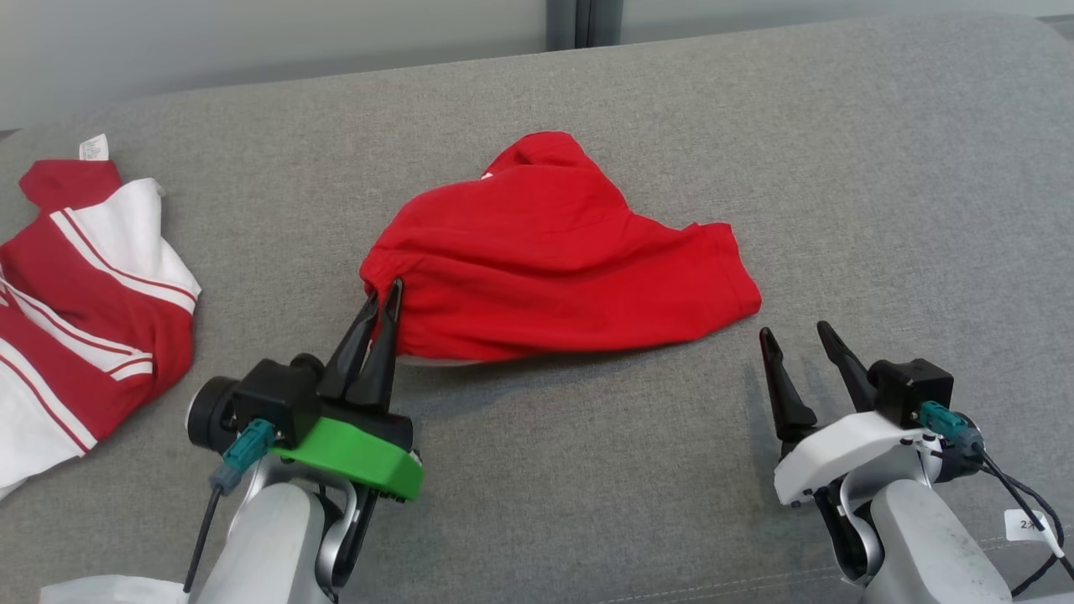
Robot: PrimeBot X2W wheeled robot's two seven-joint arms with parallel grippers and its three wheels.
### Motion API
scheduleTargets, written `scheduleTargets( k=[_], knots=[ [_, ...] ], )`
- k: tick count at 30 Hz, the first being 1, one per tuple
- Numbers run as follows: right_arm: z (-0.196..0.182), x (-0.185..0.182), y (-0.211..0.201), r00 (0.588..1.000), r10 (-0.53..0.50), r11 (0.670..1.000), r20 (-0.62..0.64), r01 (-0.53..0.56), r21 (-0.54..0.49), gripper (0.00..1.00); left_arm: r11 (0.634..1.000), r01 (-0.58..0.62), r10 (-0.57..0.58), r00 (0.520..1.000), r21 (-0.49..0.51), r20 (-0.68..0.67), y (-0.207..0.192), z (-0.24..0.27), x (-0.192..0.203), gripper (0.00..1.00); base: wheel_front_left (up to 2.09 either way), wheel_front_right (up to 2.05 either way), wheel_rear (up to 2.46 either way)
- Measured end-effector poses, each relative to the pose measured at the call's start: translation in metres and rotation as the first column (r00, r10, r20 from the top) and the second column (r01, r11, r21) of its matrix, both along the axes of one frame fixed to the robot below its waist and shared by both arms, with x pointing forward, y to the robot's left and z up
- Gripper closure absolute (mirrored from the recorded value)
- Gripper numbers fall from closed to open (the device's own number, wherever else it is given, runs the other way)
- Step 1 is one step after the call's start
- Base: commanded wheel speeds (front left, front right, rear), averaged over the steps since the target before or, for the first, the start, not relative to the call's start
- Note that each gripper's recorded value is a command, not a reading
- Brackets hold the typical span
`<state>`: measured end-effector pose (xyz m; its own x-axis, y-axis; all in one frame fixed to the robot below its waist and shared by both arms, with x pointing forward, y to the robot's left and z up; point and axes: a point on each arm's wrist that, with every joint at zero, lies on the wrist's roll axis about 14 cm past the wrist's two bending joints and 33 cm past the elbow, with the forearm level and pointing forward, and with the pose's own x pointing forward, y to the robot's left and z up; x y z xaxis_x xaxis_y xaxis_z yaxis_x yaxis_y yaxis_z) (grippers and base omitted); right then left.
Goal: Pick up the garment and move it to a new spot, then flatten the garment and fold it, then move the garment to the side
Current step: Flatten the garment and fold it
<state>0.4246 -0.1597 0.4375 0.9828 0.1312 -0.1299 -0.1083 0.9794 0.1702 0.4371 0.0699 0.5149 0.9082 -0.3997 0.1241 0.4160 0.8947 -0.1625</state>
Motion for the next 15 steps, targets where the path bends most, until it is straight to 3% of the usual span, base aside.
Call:
scheduleTargets(
  k=[6,15],
  knots=[
    [0.009,0.002,0.008,0.999,0.028,1.0,0.023,-0.028,-0.002,0.0,0.998,-0.046,0.05,0.993,0.045,-0.107,0.019,-0.034,-0.001,1.0,0.0,0.0,0.0],
    [0.008,0.0,-0.019,0.999,-0.027,0.999,0.018,0.028,-0.028,0.0,0.988,-0.09,0.116,0.971,0.128,-0.21,0.032,-0.073,0.04,1.0,0.0,0.0,0.0]
  ],
)
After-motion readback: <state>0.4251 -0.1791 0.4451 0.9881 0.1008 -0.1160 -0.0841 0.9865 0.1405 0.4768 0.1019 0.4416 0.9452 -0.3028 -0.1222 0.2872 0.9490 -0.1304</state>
